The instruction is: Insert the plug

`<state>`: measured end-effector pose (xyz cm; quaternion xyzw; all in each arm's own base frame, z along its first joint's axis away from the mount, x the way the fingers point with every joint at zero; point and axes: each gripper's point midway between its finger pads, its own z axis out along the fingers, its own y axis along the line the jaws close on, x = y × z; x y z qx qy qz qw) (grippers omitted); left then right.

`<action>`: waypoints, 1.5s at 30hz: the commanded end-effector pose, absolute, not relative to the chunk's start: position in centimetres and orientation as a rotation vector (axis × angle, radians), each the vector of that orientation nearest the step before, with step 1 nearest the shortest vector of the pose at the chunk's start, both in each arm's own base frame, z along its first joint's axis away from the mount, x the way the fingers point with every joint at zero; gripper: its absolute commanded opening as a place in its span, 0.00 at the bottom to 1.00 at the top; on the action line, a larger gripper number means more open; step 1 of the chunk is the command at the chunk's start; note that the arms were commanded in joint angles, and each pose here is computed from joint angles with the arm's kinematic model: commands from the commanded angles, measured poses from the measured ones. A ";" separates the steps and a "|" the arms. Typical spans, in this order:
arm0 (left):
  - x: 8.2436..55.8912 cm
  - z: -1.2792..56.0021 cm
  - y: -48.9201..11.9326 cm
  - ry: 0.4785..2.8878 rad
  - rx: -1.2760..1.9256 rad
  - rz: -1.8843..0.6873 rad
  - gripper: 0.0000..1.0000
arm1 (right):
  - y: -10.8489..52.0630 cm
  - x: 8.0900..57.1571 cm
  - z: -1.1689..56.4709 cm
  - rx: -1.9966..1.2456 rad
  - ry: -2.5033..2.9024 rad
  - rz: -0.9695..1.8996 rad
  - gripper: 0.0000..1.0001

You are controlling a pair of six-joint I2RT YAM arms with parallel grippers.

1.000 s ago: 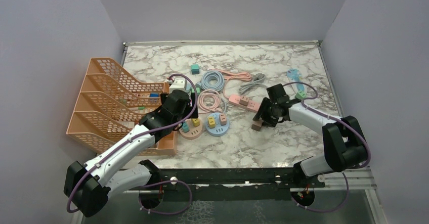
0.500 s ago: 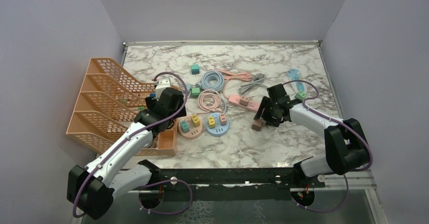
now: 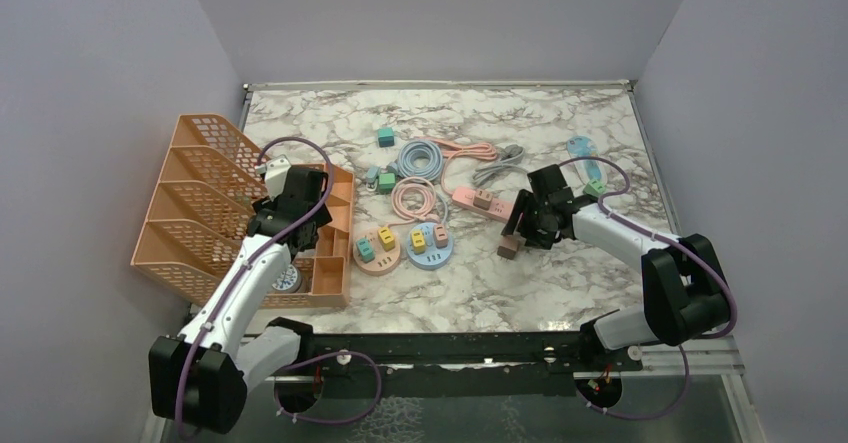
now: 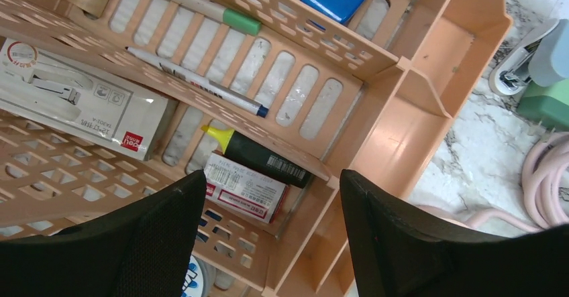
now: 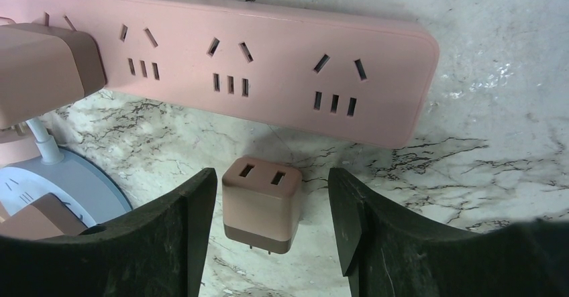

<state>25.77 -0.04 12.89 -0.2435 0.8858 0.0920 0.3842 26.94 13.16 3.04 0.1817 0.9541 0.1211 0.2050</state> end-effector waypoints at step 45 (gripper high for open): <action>26.3 22.8 -21.6 2.029 0.240 -0.879 0.76 | 22.2 27.8 14.8 0.559 2.388 0.888 0.34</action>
